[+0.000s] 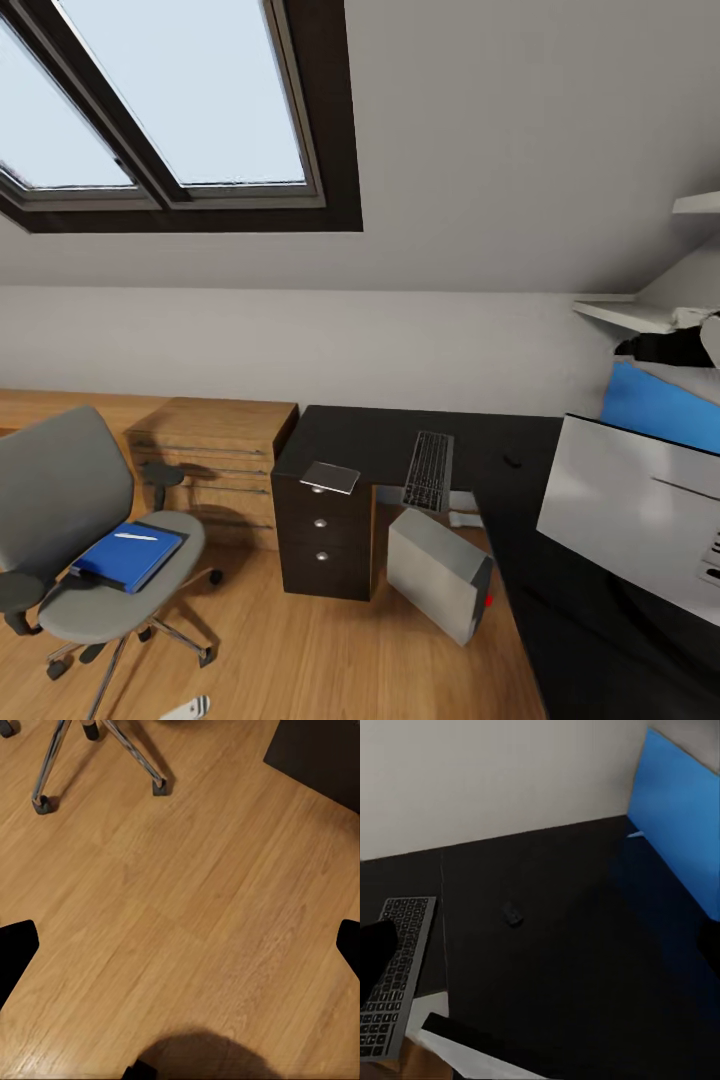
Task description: In the bedroom, organize the workspace by keeping the computer under the desk, ensuring the monitor is on the desk, placing the keyboard on the desk next to the monitor, placing the mouse on the desk next to the keyboard, moving the folder from the swivel chair onto the desk next to the mouse, stacking the notebook on top of the folder with the pen on top of the notebook, and positioning the swivel chair next to the desk.
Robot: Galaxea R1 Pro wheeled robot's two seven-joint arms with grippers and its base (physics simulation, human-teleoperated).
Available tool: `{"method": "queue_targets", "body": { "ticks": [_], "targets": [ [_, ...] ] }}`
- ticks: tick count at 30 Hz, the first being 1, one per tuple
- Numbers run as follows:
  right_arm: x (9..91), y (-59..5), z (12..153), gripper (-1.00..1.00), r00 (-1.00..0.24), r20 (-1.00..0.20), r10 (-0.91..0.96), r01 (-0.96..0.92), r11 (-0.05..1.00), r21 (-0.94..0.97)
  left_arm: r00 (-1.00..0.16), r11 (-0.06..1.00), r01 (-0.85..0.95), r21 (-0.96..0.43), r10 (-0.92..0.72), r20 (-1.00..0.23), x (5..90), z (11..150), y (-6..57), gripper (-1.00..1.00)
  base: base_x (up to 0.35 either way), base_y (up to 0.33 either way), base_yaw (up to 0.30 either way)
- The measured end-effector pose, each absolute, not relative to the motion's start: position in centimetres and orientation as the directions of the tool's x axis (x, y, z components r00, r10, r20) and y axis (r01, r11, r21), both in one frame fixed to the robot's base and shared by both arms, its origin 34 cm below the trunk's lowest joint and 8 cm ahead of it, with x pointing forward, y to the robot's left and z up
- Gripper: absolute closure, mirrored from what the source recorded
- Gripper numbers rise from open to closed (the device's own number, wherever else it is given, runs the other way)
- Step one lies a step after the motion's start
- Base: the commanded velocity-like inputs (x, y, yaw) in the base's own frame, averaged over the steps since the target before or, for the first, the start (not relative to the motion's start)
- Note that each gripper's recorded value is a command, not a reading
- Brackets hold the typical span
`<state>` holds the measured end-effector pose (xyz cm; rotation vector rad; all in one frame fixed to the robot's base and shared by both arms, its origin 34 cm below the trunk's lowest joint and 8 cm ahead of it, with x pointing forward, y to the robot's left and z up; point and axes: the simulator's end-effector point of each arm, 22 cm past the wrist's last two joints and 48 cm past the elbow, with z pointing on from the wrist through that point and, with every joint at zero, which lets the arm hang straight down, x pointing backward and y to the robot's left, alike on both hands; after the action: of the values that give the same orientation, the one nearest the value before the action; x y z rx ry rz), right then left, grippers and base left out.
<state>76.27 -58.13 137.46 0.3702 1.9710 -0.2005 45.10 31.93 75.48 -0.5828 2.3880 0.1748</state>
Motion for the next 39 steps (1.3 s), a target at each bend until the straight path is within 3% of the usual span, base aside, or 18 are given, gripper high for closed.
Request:
{"method": "queue_targets", "body": {
  "ticks": [20, 29, 39],
  "targets": [
    [75.7, -60.4, 136.2, -1.00, -0.405, -0.904, 0.138, 0.371, 0.928, -0.025, -0.681, 0.890, -0.456, -0.023, -0.366, -0.634, 44.9, 75.3, 32.1, -1.00, 0.005, 0.000, 0.000],
    [75.5, -60.7, 135.2, -1.00, -0.422, -0.894, 0.149, 0.380, 0.924, -0.026, -0.663, 0.886, -0.463, -0.030, -0.368, -0.652, 45.2, 75.7, 32.3, -1.00, 0.229, 0.000, 0.000],
    [75.3, -61.3, 133.8, -1.00, -0.445, -0.880, 0.167, 0.393, 0.919, -0.024, -0.662, 0.886, -0.463, -0.029, -0.367, -0.653, 45.3, 75.7, 32.3, -1.00, 0.037, 0.000, 0.000]
  ]
}}
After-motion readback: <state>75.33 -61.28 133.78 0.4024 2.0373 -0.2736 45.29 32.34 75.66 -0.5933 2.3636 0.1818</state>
